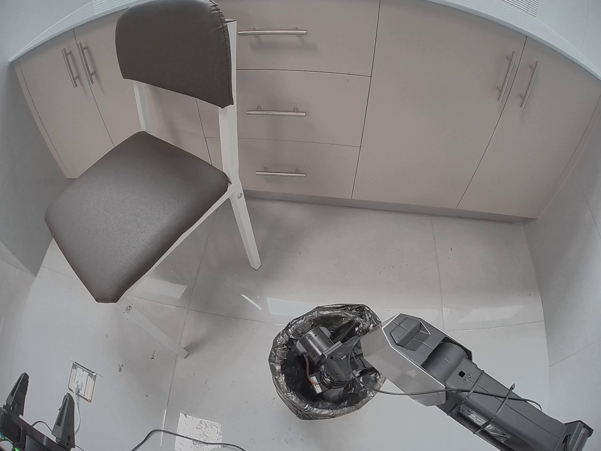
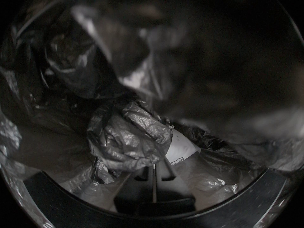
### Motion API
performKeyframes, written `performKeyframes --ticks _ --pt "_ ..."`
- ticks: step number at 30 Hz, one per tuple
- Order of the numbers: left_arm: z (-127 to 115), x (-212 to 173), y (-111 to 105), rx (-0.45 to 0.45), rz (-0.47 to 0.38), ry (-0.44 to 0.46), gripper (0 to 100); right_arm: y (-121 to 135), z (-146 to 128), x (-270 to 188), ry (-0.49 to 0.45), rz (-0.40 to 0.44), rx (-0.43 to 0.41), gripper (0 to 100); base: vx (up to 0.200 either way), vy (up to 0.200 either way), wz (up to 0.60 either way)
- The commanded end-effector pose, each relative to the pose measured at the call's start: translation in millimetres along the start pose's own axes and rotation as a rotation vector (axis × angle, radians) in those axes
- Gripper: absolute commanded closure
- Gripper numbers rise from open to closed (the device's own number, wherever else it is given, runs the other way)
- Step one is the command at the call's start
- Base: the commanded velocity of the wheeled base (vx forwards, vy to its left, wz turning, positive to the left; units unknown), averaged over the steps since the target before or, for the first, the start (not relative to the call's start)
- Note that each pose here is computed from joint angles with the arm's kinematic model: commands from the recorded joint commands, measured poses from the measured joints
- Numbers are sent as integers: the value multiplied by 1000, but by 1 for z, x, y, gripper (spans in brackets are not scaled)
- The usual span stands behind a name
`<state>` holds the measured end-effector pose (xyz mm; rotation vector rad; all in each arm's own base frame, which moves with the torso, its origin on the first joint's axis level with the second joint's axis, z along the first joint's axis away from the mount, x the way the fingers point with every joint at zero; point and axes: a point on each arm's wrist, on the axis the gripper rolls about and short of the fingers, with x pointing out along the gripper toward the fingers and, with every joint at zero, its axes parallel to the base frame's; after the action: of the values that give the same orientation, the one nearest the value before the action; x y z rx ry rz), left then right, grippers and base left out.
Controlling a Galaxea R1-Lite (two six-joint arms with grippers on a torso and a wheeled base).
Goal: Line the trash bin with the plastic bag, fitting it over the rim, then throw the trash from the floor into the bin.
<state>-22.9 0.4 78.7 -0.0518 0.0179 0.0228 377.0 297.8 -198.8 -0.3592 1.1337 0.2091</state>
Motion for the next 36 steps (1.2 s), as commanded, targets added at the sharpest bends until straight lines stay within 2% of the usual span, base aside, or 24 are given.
performKeyframes --ticks 1,13,20,23,26,33,36 --pt "-2 -1 0 0 2 -9 0 -1 -5 6 14 -4 -3 100 0 0 0" --pt "-2 -1 0 0 0 -8 0 -2 -4 6 11 -11 0 100 0 0 0" --pt "-2 -1 0 3 0 -9 0 6 36 -50 -97 17 -29 100 0 0 0" --pt "-2 -1 0 4 0 -9 0 6 52 -84 -124 5 -39 100 0 0 0" --pt "-2 -1 0 4 0 -8 0 4 58 -98 -131 3 -40 100 0 0 0" --pt "-2 -1 0 10 0 -11 0 -3 74 -149 -155 -76 -60 100 0 0 0" --pt "-2 0 0 10 0 -9 0 -8 86 -189 -197 -115 -98 100 0 0 0"
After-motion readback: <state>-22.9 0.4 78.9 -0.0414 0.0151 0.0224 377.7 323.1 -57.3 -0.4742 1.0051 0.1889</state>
